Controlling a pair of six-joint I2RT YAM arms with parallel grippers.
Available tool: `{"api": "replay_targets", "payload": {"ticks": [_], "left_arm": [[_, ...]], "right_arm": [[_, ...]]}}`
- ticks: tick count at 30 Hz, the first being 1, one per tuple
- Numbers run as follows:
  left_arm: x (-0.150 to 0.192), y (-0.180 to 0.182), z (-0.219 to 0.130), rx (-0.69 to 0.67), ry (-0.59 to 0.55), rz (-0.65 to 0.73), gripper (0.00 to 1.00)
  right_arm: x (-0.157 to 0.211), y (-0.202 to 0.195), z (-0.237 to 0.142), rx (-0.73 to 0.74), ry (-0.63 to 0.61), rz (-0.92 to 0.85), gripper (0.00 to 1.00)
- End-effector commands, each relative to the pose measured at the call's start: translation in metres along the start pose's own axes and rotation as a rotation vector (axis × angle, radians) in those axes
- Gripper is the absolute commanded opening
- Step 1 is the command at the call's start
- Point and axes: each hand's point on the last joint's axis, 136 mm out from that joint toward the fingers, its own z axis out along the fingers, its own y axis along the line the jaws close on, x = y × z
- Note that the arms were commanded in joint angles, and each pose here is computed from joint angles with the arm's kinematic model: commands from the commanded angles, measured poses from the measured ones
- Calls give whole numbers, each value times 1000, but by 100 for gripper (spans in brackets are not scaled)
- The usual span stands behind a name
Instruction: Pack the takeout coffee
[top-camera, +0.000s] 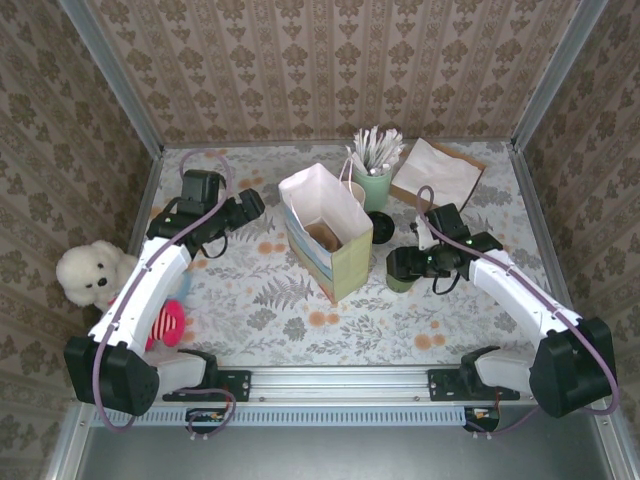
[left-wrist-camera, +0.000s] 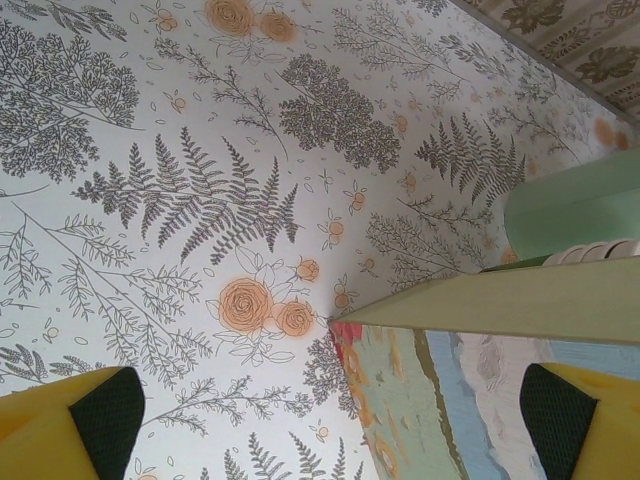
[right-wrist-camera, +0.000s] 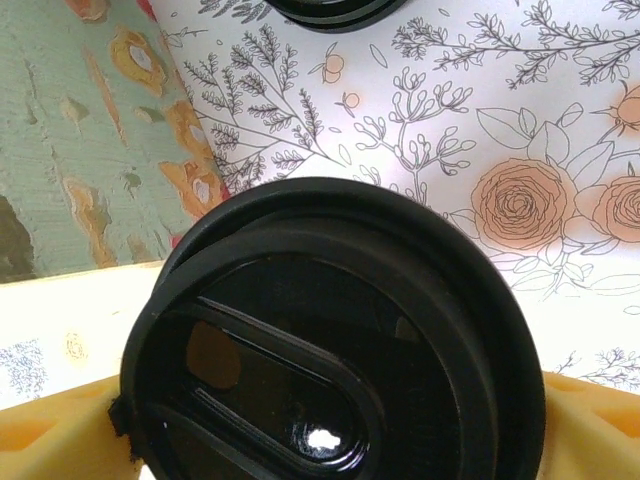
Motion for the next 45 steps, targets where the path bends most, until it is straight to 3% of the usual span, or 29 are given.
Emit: {"api": "replay_targets", "payload": {"ticks": [1,3,9,23,31,45], "left_arm": [[0,5,0,-8,-11,-29,100],[-1,6,0,-15,-14,-34,100],[-2,7,1,-20,-20,-35,100],[2,12,3,-40,-5,-26,100],[3,17,2,-53,-15,-23,100],[6,19,6,-60,-5,-21,100]], "right_arm": [[5,-1,-1,21,19,-6,92],[4,-1,-4,26,13,-9,99],[-6,-6,-21,103,-15,42,100],[-7,-9,-21,330,177,76,100],[-3,6,-11,265,224,76,100],[0,1,0,340,264,58,100]]}}
